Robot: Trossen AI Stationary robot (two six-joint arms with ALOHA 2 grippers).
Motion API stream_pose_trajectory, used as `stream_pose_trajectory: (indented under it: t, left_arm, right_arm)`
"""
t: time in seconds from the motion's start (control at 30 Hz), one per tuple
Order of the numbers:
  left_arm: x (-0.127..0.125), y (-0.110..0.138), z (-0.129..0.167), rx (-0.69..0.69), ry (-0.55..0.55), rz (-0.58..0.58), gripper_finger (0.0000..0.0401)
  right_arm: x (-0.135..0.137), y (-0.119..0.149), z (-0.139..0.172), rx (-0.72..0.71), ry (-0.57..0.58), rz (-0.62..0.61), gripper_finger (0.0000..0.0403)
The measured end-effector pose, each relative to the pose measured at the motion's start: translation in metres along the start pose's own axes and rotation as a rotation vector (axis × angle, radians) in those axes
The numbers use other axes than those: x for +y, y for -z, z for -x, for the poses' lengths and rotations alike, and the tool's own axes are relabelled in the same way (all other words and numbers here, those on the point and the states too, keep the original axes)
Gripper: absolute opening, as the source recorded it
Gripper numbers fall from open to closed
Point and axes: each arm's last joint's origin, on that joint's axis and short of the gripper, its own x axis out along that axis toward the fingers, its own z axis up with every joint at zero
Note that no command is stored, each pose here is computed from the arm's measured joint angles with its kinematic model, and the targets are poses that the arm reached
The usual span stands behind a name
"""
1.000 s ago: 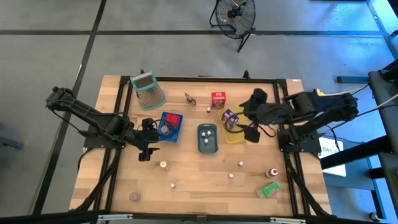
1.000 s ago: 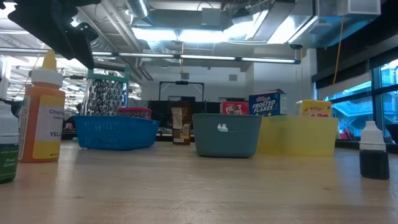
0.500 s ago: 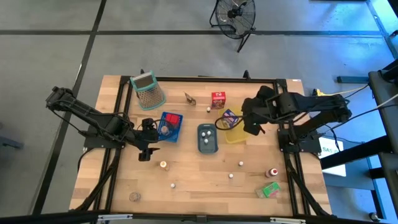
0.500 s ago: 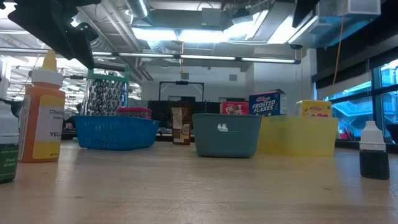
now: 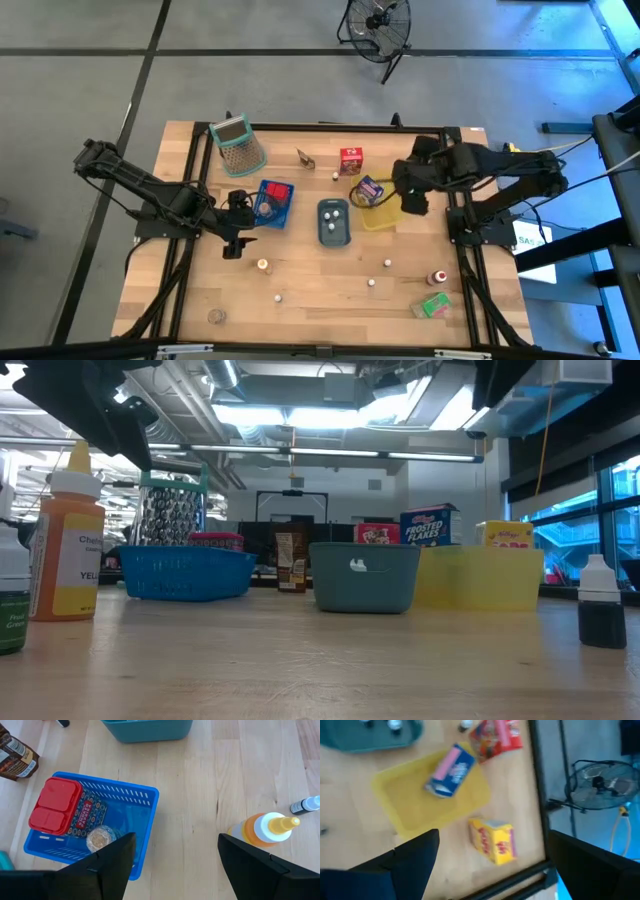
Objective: Pick & Place Kitchen Items
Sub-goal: Put the yellow cereal box into the yellow bin
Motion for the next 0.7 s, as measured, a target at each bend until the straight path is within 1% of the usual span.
stream_pose_trajectory:
  t: [0.1,0.23,0.4,0.57,0.7]
  left_arm:
    - [0.0,0.0,0.0,0.0,0.0,0.0,0.0279]
    - [0.0,0.0,0.0,0.0,0.0,0.0,0.0279]
    - [0.0,0.0,0.0,0.0,0.0,-0.002,0.0279]
    - [0.0,0.0,0.0,0.0,0.0,-0.001,0.0279]
    - [0.0,0.0,0.0,0.0,0.0,-0.002,0.0279]
  right_arm:
    - [-0.016,0.009,0.0,0.002,0.025,-0.024,0.0371]
    - [-0.036,0.022,-0.001,0.014,0.018,-0.037,0.0371]
    - [-0.053,0.04,-0.007,0.047,0.021,-0.094,0.0371]
    - [-0.06,0.056,-0.02,0.108,-0.016,-0.134,0.0371]
    - [-0.057,0.066,-0.037,0.164,-0.113,-0.092,0.0371]
